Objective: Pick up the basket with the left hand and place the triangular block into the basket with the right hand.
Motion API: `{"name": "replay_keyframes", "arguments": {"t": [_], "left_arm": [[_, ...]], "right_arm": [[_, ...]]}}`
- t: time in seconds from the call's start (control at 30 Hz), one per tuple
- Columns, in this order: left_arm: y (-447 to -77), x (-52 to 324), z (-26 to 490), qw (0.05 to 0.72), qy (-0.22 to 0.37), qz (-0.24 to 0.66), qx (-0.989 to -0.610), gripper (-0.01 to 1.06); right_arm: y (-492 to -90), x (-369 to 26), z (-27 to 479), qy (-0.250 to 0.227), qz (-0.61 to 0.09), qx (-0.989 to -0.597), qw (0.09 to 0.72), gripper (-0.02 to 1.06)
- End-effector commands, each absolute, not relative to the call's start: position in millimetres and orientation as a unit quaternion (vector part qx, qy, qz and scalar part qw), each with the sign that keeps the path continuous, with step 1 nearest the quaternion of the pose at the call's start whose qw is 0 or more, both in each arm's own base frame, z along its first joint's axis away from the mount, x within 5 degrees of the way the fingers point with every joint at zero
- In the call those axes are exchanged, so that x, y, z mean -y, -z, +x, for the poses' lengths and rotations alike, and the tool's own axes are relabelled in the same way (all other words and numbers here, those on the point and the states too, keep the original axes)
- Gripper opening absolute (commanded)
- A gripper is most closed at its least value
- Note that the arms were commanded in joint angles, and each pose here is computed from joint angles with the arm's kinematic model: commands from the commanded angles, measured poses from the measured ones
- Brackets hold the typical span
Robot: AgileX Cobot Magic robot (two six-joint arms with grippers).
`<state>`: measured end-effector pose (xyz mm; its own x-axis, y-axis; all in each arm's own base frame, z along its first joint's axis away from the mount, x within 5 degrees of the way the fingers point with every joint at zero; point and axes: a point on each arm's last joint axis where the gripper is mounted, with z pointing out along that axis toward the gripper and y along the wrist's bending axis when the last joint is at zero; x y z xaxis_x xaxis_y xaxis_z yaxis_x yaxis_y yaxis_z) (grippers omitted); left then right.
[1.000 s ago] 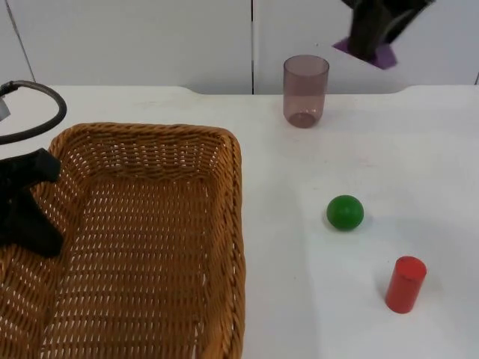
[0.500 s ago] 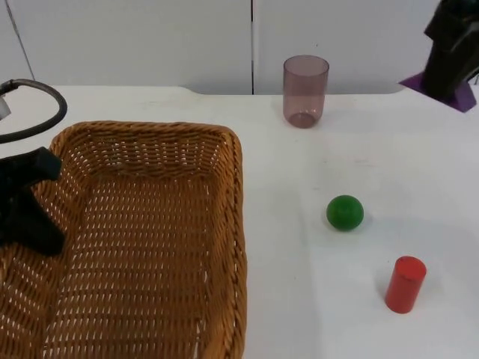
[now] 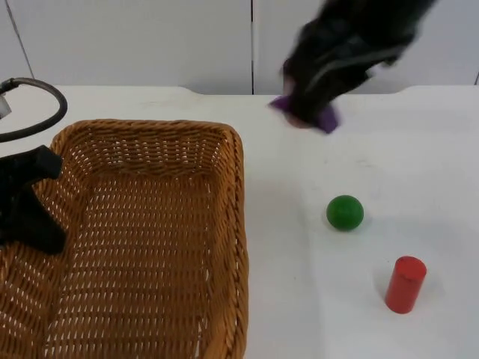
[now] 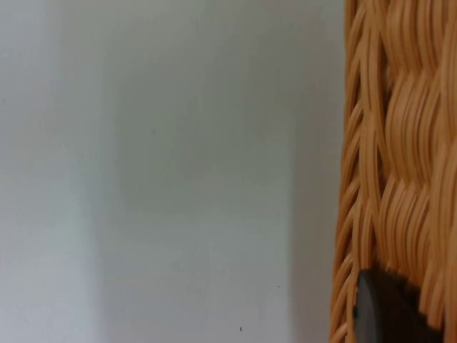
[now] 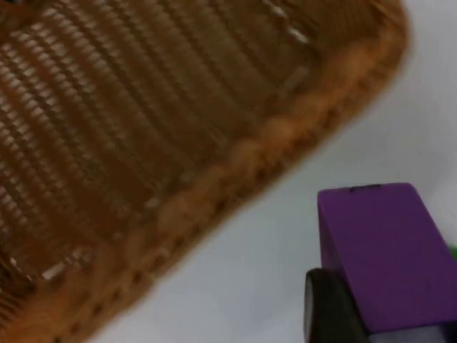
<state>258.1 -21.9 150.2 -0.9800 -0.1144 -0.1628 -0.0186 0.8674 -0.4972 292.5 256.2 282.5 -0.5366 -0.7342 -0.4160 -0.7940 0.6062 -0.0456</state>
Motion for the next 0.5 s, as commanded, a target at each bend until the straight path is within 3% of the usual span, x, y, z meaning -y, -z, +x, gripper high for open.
{"name": "replay_keyframes", "arguments": {"t": [0.0,0.27,0.37,0.47], "left_arm": [[-153.3,23.3,257.4,0.097,0.268,-0.042,-0.958,0.00],[-153.4,23.4,257.5,0.097,0.268,-0.042,-0.957,0.00],[-153.4,23.4,257.5,0.097,0.268,-0.042,-0.957,0.00],[-153.5,23.5,257.6,0.098,0.269,-0.044,-0.957,0.00]], "right_arm": [[-270.9,-295.8,297.6,-0.085,-0.465,-0.856,0.208,0.00],[-238.2,-342.7,309.3,-0.091,-0.486,-0.844,0.206,0.00],[-224.6,-349.1,313.8,-0.100,-0.480,-0.846,0.210,0.07],[-212.5,-353.3,316.5,-0.106,-0.476,-0.848,0.207,0.23]]}}
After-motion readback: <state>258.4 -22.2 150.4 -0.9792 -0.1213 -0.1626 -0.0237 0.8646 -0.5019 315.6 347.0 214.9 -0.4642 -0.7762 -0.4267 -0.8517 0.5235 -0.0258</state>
